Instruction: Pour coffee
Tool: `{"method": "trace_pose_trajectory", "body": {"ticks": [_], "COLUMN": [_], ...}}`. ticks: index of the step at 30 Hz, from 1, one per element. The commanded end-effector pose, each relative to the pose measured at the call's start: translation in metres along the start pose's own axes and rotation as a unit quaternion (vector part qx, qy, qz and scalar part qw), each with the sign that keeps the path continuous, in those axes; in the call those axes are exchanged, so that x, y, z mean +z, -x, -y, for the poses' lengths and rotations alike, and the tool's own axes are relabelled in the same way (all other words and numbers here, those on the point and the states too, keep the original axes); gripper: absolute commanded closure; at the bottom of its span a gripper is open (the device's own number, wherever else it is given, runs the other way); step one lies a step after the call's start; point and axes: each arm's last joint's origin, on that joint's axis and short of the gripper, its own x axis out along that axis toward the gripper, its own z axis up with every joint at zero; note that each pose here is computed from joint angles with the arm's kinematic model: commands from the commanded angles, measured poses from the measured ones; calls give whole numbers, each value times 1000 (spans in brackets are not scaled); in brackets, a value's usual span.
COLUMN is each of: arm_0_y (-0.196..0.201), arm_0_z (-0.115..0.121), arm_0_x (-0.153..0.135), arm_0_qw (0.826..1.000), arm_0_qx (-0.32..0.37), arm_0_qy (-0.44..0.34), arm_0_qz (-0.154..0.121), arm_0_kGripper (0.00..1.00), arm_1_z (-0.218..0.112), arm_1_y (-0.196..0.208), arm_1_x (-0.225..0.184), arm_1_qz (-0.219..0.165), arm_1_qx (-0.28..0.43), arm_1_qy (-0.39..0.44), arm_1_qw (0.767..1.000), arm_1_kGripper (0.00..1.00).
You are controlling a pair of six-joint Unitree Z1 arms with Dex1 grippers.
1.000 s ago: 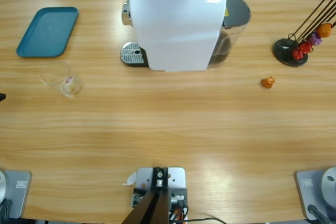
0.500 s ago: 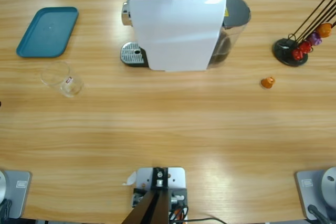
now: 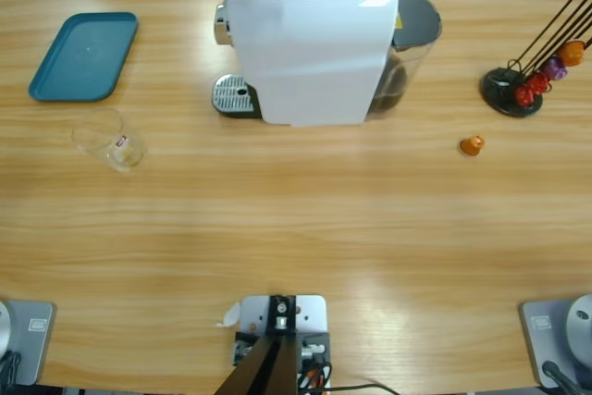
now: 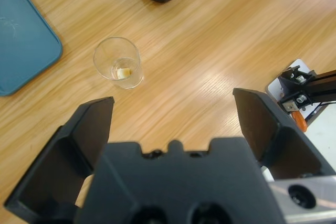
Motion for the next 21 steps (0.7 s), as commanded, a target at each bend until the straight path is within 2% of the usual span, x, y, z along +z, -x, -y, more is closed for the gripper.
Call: {"method": "trace_pose_trajectory", "body": {"ticks": [1, 16, 18, 21], "arm_0_y": [3, 6, 8, 9], "arm_0_z": [1, 1, 1, 1], "arm_0_x": [-8, -9, -8, -5], "arm_0_qw": [1000, 1000, 1000, 1000], "arm_0_qx": [-8, -8, -8, -8], "arm_0_qy": [-6, -6, -6, -7], "arm_0_qz": [-3, 3, 5, 11], "arm_0_kGripper": [13, 13, 13, 13], "arm_1_z": [42, 65, 64, 57], "arm_1_y": [-82, -101, -98, -78], "arm_1_x": [-103, -130, -126, -104], "arm_1_qz": [-124, -176, -171, -123], "arm_1_qx": [-133, -195, -195, -196], "arm_1_qy": [97, 128, 131, 158], "arm_1_qw": [979, 956, 957, 960], "arm_1_kGripper": [1000, 1000, 1000, 1000]}}
